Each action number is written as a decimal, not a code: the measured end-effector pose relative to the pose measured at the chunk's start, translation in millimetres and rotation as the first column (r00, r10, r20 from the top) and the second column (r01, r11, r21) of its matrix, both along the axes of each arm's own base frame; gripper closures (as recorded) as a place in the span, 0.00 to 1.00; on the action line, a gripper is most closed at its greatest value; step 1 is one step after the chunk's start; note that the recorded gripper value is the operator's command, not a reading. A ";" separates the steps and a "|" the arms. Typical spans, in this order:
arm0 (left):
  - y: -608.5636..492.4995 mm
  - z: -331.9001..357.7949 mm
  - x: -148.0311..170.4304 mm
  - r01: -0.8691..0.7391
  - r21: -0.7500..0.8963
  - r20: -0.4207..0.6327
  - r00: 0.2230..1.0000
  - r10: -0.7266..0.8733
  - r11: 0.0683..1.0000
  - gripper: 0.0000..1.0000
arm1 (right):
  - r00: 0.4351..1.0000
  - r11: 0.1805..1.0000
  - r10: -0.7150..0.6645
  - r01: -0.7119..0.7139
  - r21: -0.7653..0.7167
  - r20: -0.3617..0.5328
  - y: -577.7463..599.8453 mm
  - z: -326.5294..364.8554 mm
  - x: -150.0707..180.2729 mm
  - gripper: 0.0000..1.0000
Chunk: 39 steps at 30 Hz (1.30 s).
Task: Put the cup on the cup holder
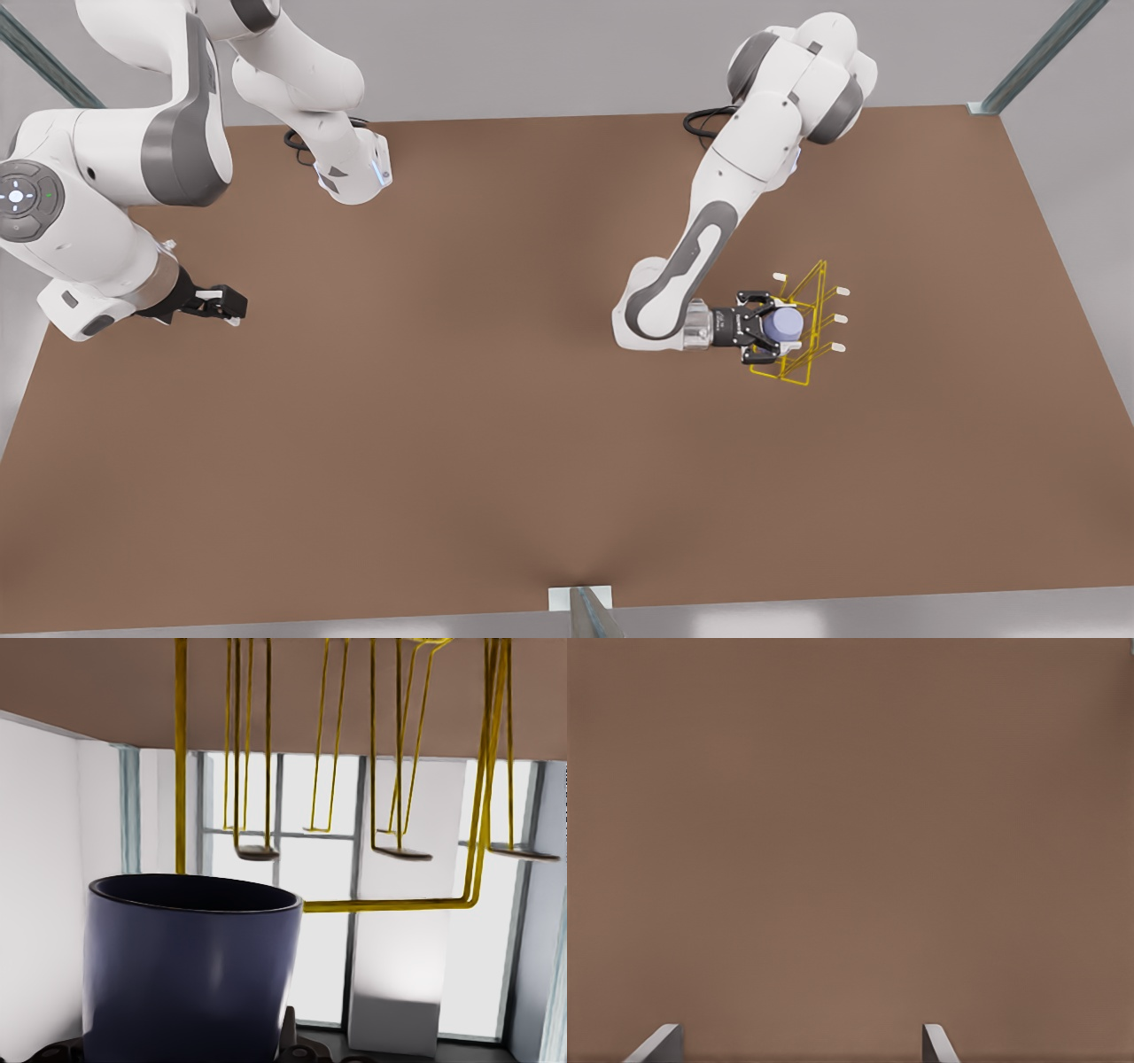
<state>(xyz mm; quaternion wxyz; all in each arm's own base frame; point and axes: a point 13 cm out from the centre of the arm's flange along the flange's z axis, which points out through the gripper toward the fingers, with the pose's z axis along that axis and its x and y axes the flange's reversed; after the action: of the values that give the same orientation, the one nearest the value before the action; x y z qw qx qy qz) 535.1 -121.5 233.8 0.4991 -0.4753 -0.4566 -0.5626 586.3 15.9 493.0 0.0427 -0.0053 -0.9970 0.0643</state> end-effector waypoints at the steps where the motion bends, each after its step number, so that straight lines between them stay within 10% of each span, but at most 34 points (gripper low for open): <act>1: 1.2 -1.7 0.1 -0.001 -0.001 -0.001 1.000 0.001 1.000 0.26 | 1.000 1.000 0.000 0.000 0.000 0.000 0.3 0.0 0.0 0.00; 8: 5.1 -10.5 0.9 -0.003 -0.012 0.003 1.000 0.003 1.000 0.26 | 1.000 1.000 -0.001 0.001 0.000 -0.002 -0.5 -1.4 0.6 0.00; 10: 5.4 -11.3 1.0 -0.003 -0.014 0.006 1.000 0.003 1.000 0.00 | 1.000 1.000 -0.001 0.001 0.000 -0.002 -0.6 -1.5 0.6 0.00; 21: -18.2 35.7 25.3 -0.038 -0.134 0.151 0.987 0.058 0.990 0.00 | 1.000 1.000 -0.001 0.001 0.000 -0.002 -0.3 -1.5 0.6 0.00; 24: -53.3 131.8 54.3 -0.162 -0.616 0.269 0.877 0.398 0.771 0.00 | 1.000 1.000 0.000 0.000 0.000 -0.002 -0.2 -1.5 0.6 0.00; 29: -1.7 222.3 56.7 -0.211 -0.970 -0.020 0.571 0.821 0.122 0.00 | 1.000 1.000 0.000 0.000 -0.001 -0.001 0.2 -1.1 0.5 0.00; 34: 26.2 290.6 -21.1 -0.126 -0.992 -0.050 0.453 0.890 0.008 0.00 | 1.000 1.000 0.001 -0.001 0.000 -0.002 0.4 -1.2 0.5 0.00; 39: 12.5 290.7 -27.9 -0.054 -0.998 -0.040 0.416 0.908 -0.020 0.00 | 1.000 1.000 0.003 -0.003 0.001 -0.001 1.7 -0.9 0.4 0.00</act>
<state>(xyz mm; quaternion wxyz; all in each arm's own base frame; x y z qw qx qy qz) 507.1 -109.0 524.5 0.0791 -0.1928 -0.9773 -0.0393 586.7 17.7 492.1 0.0432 -0.0040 -0.9970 0.0640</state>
